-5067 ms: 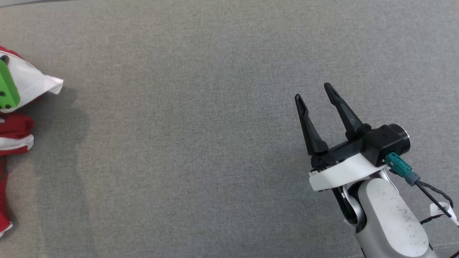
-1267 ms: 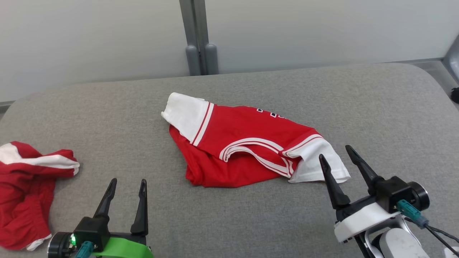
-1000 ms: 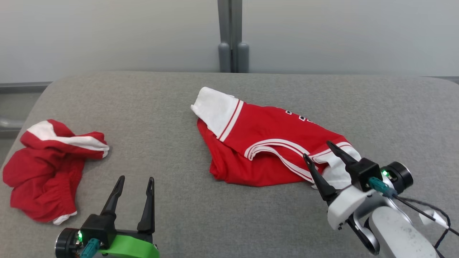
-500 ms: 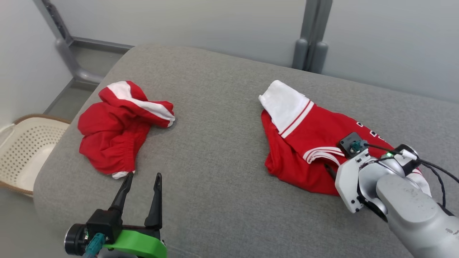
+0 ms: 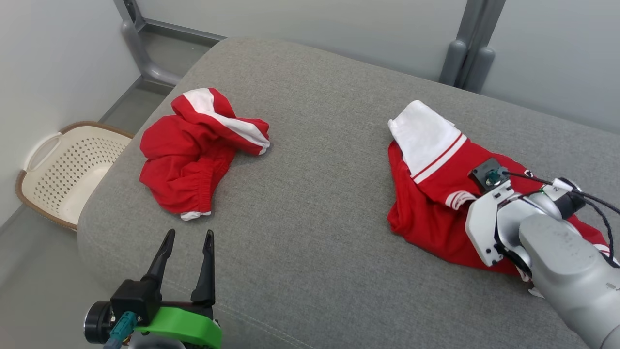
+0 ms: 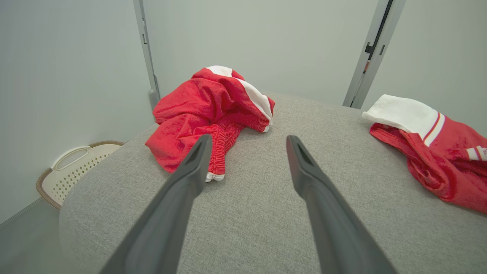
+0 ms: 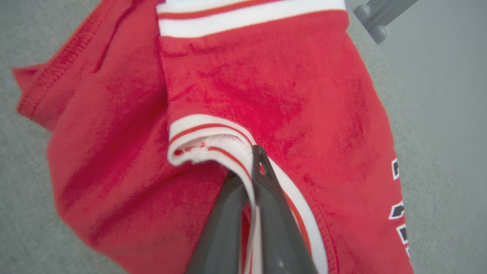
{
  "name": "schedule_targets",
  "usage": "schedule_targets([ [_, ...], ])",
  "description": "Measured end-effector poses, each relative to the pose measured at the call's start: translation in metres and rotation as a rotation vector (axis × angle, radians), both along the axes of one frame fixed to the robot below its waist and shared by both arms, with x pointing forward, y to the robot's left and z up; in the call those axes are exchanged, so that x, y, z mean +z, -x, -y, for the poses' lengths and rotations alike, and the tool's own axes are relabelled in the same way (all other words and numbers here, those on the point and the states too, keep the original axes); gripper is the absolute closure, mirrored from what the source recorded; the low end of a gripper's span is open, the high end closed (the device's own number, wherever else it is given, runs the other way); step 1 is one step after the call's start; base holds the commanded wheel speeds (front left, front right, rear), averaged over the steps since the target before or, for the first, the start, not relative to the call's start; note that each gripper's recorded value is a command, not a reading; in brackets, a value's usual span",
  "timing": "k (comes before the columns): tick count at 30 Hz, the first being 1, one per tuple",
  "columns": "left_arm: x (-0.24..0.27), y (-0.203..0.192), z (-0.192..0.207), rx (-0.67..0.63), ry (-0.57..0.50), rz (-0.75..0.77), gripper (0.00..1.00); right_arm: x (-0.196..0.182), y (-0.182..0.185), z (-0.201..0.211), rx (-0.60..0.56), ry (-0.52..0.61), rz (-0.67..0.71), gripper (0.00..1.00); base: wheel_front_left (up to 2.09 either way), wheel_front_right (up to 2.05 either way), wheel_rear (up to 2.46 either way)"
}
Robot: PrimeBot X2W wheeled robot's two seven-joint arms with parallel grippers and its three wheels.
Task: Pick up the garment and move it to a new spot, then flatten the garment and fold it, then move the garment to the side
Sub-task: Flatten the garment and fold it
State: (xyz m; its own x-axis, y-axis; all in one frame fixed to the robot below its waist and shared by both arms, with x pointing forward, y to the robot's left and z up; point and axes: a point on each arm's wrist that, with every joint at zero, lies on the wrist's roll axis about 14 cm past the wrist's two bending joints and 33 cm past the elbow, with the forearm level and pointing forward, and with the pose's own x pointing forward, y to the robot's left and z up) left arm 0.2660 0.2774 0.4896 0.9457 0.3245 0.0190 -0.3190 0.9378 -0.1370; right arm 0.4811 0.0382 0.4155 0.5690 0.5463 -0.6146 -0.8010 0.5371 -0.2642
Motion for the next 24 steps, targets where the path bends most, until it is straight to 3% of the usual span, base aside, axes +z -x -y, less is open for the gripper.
schedule_targets([
  [7,-0.002,-0.012,0.008,-0.038,0.002,-0.003,0.00,0.045,-0.035,0.014,-0.095,-0.165,0.111,1.00,0.00,0.00,0.00],
  [18,0.002,-0.067,0.032,-0.163,-0.025,-0.008,0.00,0.103,-0.131,0.120,-0.413,-0.277,0.212,1.00,0.00,0.00,0.00],
  [24,-0.015,-0.093,0.036,-0.193,-0.035,-0.065,0.00,0.060,-0.162,0.186,-0.603,-0.236,0.124,1.00,0.00,0.00,0.00],
])
